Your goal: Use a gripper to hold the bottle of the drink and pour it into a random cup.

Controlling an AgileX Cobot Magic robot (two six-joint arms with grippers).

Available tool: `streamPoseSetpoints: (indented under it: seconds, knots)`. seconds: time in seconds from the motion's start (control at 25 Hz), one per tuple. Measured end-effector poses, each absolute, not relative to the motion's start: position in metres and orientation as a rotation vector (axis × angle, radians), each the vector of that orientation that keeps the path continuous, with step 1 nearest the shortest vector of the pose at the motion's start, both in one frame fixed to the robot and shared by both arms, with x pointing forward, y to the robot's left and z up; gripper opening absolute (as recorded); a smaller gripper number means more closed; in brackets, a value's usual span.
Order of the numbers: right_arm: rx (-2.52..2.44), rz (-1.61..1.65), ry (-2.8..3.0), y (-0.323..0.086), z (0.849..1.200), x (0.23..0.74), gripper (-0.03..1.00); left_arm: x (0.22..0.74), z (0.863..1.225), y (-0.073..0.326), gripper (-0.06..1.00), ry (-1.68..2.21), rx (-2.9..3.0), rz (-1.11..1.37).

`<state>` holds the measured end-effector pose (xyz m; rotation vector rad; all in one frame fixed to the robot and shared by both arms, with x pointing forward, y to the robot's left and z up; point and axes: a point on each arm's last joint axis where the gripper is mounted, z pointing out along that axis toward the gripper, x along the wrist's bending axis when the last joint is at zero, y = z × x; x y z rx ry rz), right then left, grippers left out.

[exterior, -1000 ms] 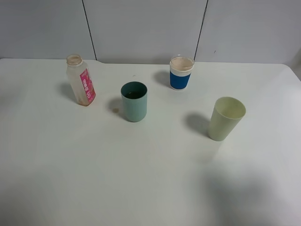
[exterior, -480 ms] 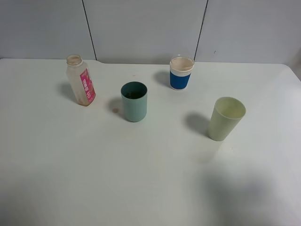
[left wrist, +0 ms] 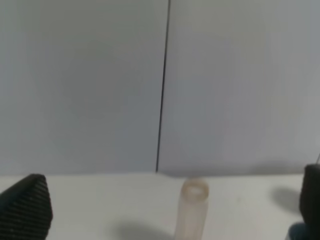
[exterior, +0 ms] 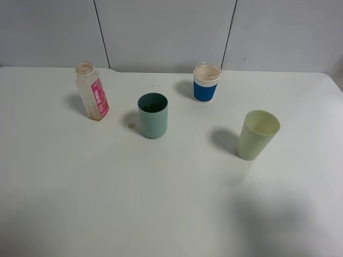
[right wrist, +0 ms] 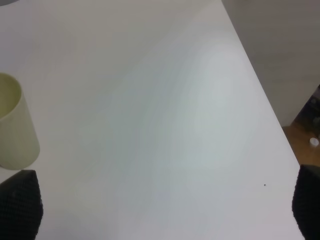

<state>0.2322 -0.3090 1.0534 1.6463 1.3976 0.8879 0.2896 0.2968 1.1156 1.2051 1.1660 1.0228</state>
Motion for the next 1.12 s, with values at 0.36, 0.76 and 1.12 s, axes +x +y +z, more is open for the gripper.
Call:
streamPoseSetpoints:
  seconds: [0.36,0.76,1.12]
  knots:
    - [1.646,0.888,1.398,-0.309,1.053,0.232,1.0,0.257,1.096,0.307,0.98,1.288,1.266,0.994]
    - [1.646,0.888,1.398,-0.309,1.053,0.232,1.0,0.233,1.083,0.315,0.98,1.43,1.39,0.954]
    - [1.646,0.888,1.398,-0.309,1.053,0.232,1.0,0.224,1.071,0.317,0.98,1.526,1.476,0.9]
